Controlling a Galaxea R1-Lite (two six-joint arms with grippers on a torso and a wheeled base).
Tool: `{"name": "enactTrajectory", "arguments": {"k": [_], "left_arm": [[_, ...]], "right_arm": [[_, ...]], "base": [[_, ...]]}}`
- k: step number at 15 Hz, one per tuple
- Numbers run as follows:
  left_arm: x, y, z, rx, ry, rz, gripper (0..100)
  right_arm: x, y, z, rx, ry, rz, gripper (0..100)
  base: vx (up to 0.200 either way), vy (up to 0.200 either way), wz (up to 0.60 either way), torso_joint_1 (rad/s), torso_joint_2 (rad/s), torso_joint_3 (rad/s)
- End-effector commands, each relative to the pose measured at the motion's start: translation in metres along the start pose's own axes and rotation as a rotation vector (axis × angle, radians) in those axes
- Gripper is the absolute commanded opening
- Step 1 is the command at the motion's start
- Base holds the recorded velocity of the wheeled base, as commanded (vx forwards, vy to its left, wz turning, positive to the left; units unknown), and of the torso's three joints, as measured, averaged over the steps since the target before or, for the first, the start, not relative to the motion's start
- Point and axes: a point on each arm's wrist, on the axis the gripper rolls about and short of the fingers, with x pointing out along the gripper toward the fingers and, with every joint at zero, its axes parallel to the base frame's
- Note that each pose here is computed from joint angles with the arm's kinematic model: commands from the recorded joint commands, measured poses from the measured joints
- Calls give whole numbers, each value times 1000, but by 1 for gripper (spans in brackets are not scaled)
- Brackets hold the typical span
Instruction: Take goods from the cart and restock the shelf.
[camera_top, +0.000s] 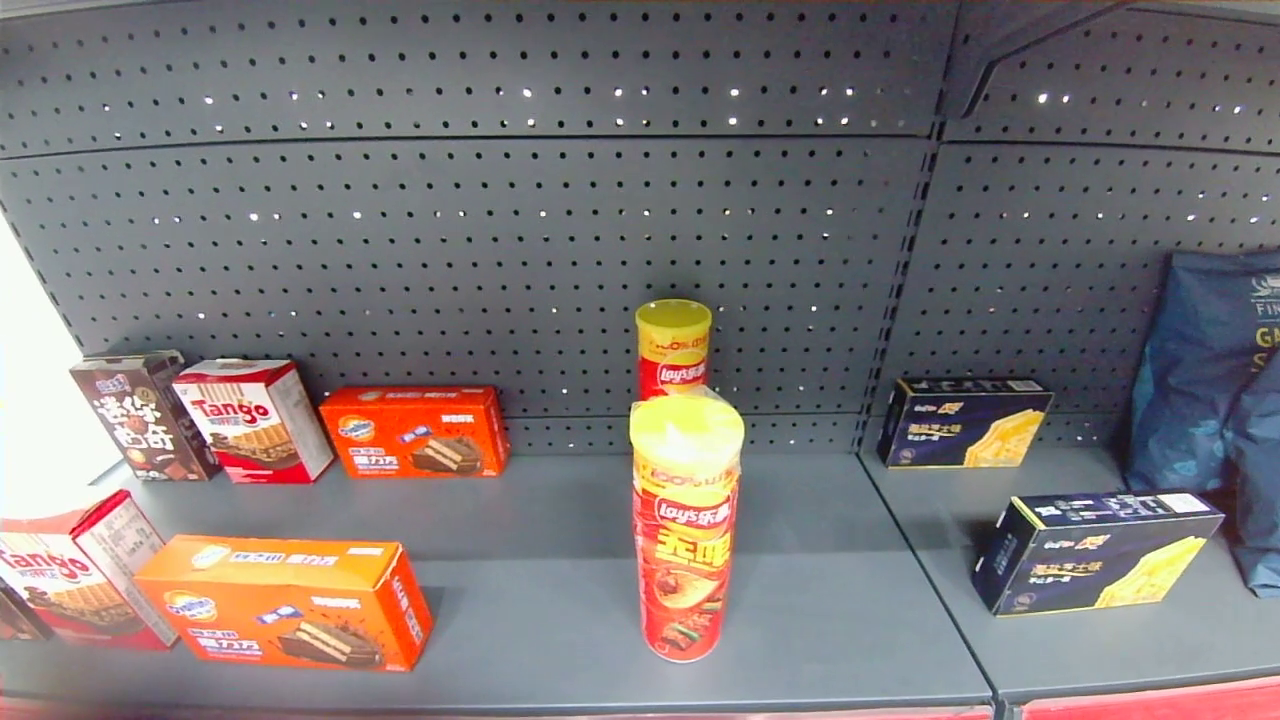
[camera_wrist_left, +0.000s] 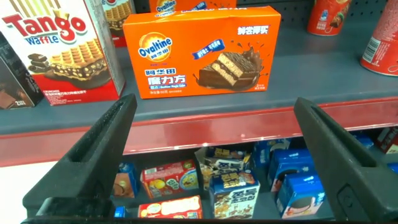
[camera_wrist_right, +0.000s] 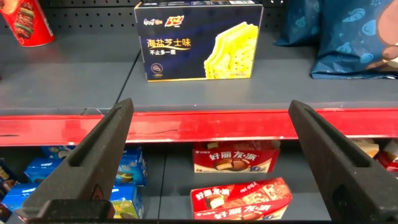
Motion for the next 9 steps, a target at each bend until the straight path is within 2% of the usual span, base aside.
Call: {"name": "enactTrajectory", "arguments": {"k": [1,9], "left_arm": [[0,0,0,0,-1,0,100],[0,0,0,3,-1,0,100]], "right_arm": [[0,0,0,0,-1,0,100],[0,0,0,0,-1,0,100]], "base": [[0,0,0,0,0,0],[0,0,0,0,0,0]]}}
